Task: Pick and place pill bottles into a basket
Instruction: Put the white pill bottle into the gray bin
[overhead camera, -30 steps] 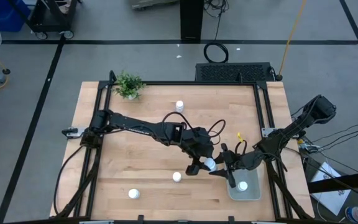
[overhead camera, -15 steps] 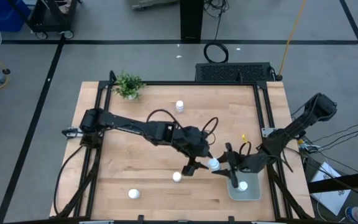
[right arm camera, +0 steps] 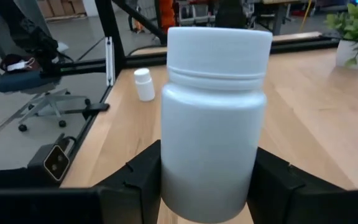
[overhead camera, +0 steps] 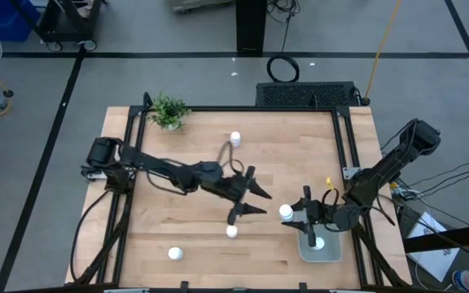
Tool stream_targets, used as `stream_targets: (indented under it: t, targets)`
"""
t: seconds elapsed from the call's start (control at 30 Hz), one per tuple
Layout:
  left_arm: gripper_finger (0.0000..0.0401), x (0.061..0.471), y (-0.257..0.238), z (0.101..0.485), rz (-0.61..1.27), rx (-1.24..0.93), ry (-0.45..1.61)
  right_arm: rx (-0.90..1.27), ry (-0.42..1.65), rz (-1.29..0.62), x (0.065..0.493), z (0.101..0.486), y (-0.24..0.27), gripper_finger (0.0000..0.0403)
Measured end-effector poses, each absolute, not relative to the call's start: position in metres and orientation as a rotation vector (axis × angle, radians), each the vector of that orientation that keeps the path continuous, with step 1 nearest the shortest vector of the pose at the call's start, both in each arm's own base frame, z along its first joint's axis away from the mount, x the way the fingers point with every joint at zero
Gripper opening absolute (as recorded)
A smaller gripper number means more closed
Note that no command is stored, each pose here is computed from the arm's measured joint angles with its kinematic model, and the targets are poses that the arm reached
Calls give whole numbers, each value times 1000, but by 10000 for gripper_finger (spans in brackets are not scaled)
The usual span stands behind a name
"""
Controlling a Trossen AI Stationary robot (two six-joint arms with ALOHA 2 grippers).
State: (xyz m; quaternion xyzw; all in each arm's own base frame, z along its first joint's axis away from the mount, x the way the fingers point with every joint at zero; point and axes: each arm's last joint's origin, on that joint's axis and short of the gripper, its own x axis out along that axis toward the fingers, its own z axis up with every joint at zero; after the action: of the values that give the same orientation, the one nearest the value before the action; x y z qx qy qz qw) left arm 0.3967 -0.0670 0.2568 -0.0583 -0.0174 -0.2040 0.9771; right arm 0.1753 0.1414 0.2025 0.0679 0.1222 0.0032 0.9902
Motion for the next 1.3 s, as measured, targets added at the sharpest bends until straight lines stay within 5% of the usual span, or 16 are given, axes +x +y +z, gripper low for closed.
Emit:
stream_targets:
  t: [0.23,1.3]
  targets:
    - [228,392,-56,228,-345,-233,-79,128,209,-30,189,201,136,164]
    - [228,395,-69,217,-250,-218,-11,148,132,-16,221,195,119,164]
